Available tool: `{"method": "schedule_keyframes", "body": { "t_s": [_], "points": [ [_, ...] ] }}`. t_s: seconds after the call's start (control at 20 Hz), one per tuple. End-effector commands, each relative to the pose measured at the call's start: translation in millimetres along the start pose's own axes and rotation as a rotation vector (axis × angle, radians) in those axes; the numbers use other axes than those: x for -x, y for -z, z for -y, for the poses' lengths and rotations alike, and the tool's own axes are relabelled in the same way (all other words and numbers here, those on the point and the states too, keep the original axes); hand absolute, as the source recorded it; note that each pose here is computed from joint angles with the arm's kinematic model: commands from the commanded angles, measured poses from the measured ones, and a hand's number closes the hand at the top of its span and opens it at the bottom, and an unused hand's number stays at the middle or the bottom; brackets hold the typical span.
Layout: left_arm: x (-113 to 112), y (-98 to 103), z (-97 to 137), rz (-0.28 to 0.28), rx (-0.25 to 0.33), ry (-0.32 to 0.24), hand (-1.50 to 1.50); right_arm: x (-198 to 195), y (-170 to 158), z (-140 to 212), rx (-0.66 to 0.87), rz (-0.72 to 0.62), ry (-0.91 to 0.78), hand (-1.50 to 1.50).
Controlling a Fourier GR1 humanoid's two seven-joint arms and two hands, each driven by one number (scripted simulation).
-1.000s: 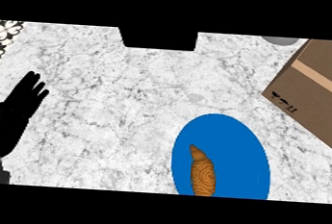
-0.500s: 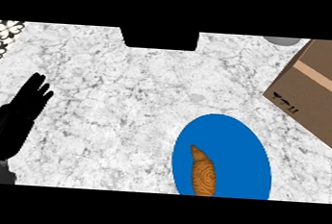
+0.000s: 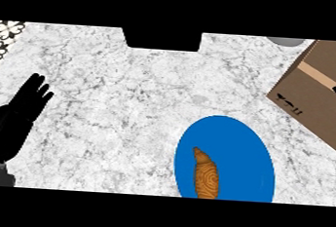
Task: Pick the lemon from the plate and place it in the cardboard box
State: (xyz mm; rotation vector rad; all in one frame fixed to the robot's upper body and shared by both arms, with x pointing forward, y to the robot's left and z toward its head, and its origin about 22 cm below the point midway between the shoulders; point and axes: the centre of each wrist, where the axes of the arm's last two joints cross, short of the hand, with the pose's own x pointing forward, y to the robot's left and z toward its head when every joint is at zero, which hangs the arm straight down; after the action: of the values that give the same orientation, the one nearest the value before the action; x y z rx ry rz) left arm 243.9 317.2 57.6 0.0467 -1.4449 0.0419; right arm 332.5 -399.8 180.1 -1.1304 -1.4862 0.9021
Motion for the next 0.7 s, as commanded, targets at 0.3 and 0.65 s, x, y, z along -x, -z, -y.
{"method": "schedule_keyframes", "body": {
  "t_s": [0.3, 0.65],
  "points": [
    [-1, 4, 2, 0.017, -0.007, 0.004, 0.00, 53, -1, -53, -0.254, -0.195, 0.067, -1.50],
    [3, -1, -1, -0.024, 0.004, 0.001, 0.00, 63, -5, -74, -0.095, -0.071, 0.254, -1.50]
  ]
}}
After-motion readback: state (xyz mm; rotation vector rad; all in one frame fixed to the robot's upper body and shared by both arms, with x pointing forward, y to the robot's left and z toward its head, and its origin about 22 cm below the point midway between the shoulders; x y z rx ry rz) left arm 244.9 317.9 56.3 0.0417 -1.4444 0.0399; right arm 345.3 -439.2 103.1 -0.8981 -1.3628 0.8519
